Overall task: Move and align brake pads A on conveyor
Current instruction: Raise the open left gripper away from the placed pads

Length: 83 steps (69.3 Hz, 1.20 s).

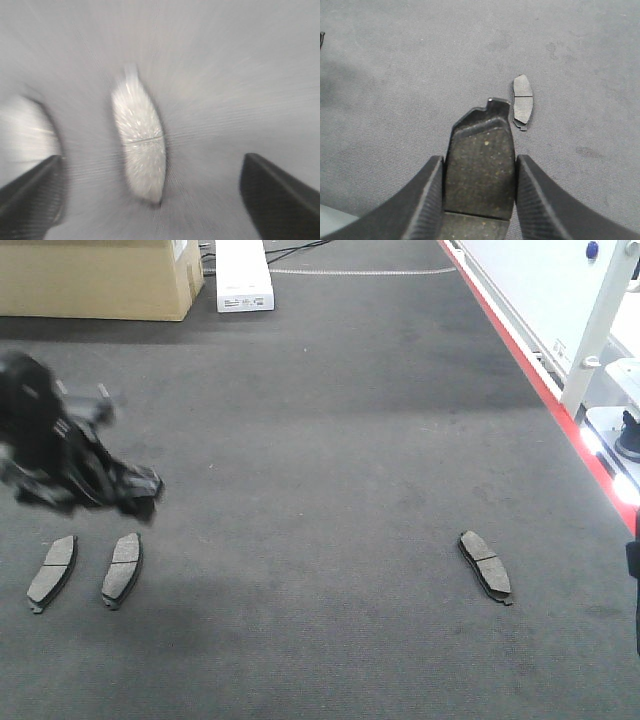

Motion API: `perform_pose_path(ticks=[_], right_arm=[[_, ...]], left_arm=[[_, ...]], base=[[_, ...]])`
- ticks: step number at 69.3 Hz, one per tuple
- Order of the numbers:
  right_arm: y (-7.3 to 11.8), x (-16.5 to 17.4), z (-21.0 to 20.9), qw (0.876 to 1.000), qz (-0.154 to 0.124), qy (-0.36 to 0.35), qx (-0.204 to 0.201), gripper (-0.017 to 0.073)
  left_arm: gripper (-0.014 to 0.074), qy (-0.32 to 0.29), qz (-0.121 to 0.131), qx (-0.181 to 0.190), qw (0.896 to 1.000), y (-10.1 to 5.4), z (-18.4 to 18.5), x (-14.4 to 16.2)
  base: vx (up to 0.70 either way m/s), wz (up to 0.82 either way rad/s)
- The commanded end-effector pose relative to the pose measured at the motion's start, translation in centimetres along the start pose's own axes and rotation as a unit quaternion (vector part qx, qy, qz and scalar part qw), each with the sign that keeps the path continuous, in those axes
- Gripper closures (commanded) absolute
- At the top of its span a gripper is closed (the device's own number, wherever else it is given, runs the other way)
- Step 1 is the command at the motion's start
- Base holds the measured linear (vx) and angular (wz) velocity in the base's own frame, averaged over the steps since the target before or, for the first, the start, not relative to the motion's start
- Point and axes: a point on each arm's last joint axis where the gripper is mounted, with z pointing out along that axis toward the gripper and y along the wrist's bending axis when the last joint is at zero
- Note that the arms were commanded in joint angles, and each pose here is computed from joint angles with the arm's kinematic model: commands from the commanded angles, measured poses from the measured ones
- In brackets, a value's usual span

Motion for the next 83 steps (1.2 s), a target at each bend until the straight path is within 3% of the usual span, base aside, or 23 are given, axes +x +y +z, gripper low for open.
perform_pose_path(ticks=[1, 11, 22, 40, 54, 69, 83], right_arm=[[0.0, -1.2, -0.7, 0.999, -0.005, -0.050, 0.000, 0.0567], [0.0, -1.1, -0.7, 0.999, -0.005, -0.044, 0.000, 0.0567], [0.0, -1.0, -0.7, 0.999, -0.005, -0.043, 0.000, 0.0567], [0.0, -1.0, -0.7, 0.999, -0.005, -0.043, 0.000, 0.0567], [0.0, -1.0, -0.7, 0.999, -0.005, -0.043, 0.000, 0.0567], [0.0, -1.0, -0.7, 0.999, -0.005, -0.043, 0.000, 0.0567], [0.0, -1.0, -0.7, 0.999, -0.005, -0.043, 0.000, 0.0567]], left_arm=[[0.0006, -0.094, 0.015, 0.013, 0.995, -0.3, -6.4, -0.1], [0.0032, -0.157, 0.037, 0.020, 0.987, -0.9, -11.5, 1.4], [0.0032, -0.229, 0.058, 0.030, 0.971, -1.4, -16.0, 5.1], [0.0032, -0.337, 0.061, 0.040, 0.939, -0.8, -19.1, 12.0], [0.0032, -0.395, 0.060, 0.039, 0.916, -0.3, -21.0, 15.6], [0.0032, -0.428, 0.058, 0.041, 0.901, 0.0, -22.5, 16.9], [0.0032, -0.430, 0.058, 0.041, 0.900, 0.0, -22.6, 16.9]], base=[[0.00, 0.00], [0.00, 0.00], [0.00, 0.00], [0.00, 0.00], [0.00, 0.00], [0.00, 0.00], [0.00, 0.00]])
